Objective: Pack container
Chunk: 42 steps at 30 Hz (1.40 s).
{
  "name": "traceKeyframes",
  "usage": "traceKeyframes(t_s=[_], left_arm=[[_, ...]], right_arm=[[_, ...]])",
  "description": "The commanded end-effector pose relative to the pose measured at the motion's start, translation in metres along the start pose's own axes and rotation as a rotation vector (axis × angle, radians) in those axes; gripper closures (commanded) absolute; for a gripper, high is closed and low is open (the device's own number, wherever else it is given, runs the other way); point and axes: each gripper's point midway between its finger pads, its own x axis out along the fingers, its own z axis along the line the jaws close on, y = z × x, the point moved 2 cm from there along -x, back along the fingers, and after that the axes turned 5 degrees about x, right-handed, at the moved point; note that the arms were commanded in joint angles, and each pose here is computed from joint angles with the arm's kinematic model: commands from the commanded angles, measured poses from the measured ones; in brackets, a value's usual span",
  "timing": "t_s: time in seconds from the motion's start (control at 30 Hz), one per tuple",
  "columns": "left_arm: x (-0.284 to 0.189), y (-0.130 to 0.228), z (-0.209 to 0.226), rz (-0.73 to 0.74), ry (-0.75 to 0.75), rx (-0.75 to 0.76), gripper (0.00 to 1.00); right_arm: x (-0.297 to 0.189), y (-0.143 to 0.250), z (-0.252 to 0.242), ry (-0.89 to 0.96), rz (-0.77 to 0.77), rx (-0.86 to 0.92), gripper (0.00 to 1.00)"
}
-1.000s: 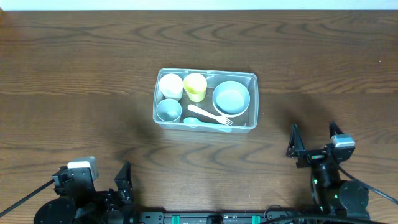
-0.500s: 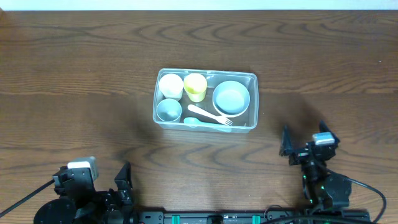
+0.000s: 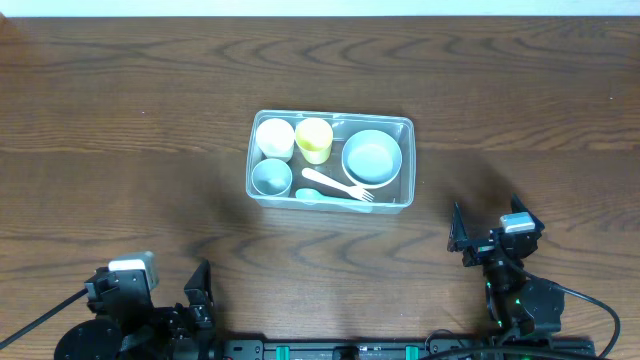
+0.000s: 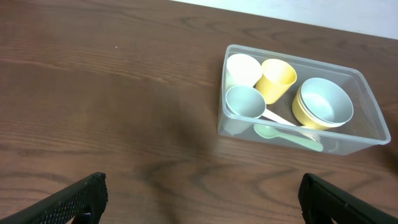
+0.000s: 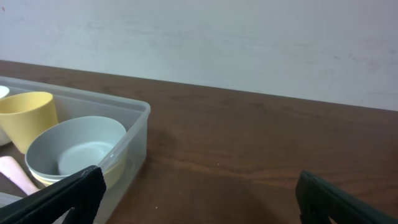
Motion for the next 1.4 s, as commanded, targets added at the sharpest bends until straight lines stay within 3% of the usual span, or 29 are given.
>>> traceKeyframes(t_s=[0.0,0.67,0.87,1.17,1.37], left_arm=[[0.0,0.0,-0.002,0.0,0.013,-0.013,0.02],[0.0,0.006,0.0,0.026,0.001,0.002,0.02],[0.032,0.024,0.006,0.056,-0.024,0.046,0.02],[0.1,0.057,0.011,-0.091,-0.011,0.052,0.02],[0.131,0.051,0.014,-0.242,-0.015,0.065,0.02]], right_arm=[[0.0,0.001,0.001,0.0,0.0,-0.011,0.01],[0.0,0.001,0.001,0.0,0.0,-0.011,0.01],[0.0,0.001,0.001,0.0,0.0,-0.011,0.01],[0.0,0.001,0.001,0.0,0.0,-0.011,0.01],[0.0,0.001,0.001,0.0,0.0,-0.011,0.01]])
